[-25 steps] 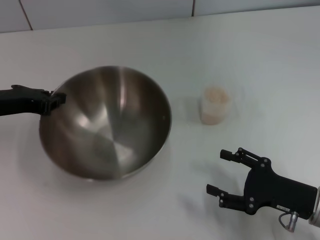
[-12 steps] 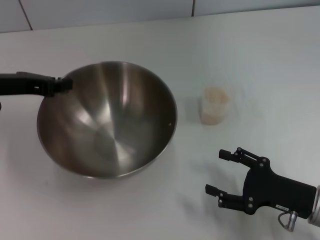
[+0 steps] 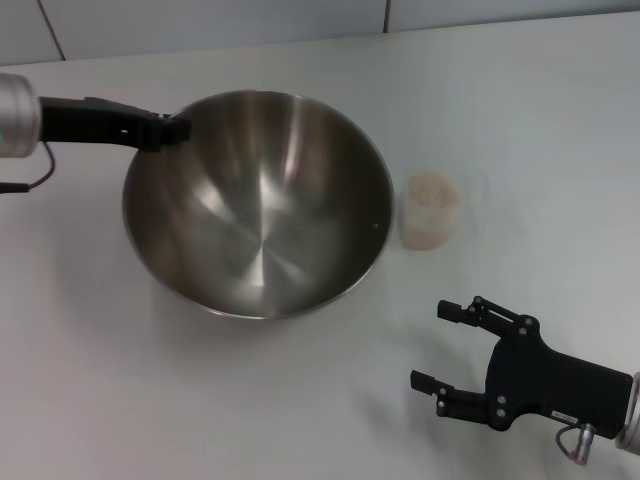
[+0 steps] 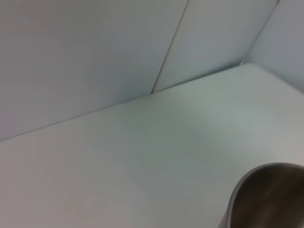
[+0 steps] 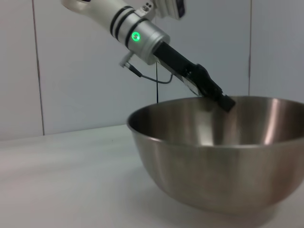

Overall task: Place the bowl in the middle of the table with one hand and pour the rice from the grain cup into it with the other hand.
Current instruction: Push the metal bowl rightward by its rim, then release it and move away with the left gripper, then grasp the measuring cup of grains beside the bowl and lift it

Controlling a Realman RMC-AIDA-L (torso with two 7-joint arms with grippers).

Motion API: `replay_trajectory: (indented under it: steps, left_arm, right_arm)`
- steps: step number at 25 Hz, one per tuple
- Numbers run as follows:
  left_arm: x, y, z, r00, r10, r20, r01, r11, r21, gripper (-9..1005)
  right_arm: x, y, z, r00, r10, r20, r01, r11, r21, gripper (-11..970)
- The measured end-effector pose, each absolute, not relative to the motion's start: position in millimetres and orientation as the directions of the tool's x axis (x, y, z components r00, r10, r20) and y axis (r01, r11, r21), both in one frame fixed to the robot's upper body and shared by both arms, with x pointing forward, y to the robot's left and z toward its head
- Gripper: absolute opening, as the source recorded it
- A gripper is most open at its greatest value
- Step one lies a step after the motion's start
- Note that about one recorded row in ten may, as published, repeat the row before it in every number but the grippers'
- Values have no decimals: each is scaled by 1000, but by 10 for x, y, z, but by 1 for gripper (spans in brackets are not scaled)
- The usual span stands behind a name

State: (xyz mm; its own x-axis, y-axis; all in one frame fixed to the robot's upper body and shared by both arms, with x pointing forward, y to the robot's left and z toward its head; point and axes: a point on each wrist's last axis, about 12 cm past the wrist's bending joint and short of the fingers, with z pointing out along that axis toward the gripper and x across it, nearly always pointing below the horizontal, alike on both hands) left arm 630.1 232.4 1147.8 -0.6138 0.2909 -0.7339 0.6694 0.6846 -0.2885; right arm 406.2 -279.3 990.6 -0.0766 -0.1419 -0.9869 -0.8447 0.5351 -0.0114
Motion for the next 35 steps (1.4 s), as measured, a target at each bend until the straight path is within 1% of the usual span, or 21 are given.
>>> replay_trajectory:
  steps: [2, 4, 6, 17, 23, 24, 26, 28, 29, 30, 32, 33, 34, 35]
  left_arm:
    - [6301, 2324, 11478, -614, 291, -734, 669, 685, -288, 68]
    - [6377, 2250, 11398, -620, 301, -724, 659, 702, -272, 79]
    - [6391, 2258, 11373, -620, 300, -725, 652, 712, -262, 91]
    - [6371, 2301, 11242, -605, 350, -715, 655, 730, -197, 152]
    - [6359, 2326, 11305, -579, 357, -733, 674, 716, -183, 186]
    - [6332, 2349, 11376, -551, 359, -753, 697, 694, -180, 192]
    - [6310, 2367, 11423, -530, 361, -767, 714, 678, -175, 203]
    - [6224, 2441, 11515, -476, 365, -801, 750, 644, -152, 296]
    - [6085, 2551, 11598, -398, 375, -837, 787, 608, -103, 343]
    - [6085, 2551, 11598, -398, 375, -837, 787, 608, -103, 389]
    - [5886, 2676, 11606, -312, 382, -870, 820, 571, -43, 476]
    - [5886, 2676, 11606, -312, 382, -870, 820, 571, -43, 515]
    - [5618, 2836, 11521, -233, 378, -896, 840, 543, 10, 555]
    - [5618, 2836, 11521, -233, 378, -896, 840, 543, 10, 595]
  right_arm:
    - [4063, -2792, 9909, -75, -140, -987, -845, 534, -11, 841]
    - [4063, -2792, 9911, -74, -139, -988, -845, 534, -12, 841]
    - [4061, -2793, 9911, -75, -139, -988, -845, 535, -11, 841]
    - [4076, -2788, 9912, -73, -142, -987, -847, 532, -14, 840]
    - [4070, -2795, 9909, -75, -141, -987, -843, 538, -13, 840]
    - [4071, -2799, 9911, -75, -139, -987, -840, 542, -13, 840]
    - [4073, -2801, 9912, -74, -138, -988, -839, 545, -13, 840]
    - [4080, -2809, 9921, -71, -131, -989, -832, 554, -14, 841]
    - [4095, -2828, 9934, -66, -117, -991, -817, 577, -14, 841]
    - [4095, -2828, 9934, -66, -117, -991, -817, 577, -14, 841]
    - [4121, -2888, 9954, -63, -87, -994, -768, 640, -7, 841]
    - [4121, -2888, 9954, -63, -87, -994, -768, 640, -7, 840]
    - [4131, -2946, 9964, -59, -67, -996, -723, 691, -4, 840]
    - [4131, -2946, 9964, -59, -67, -996, -723, 691, -4, 840]
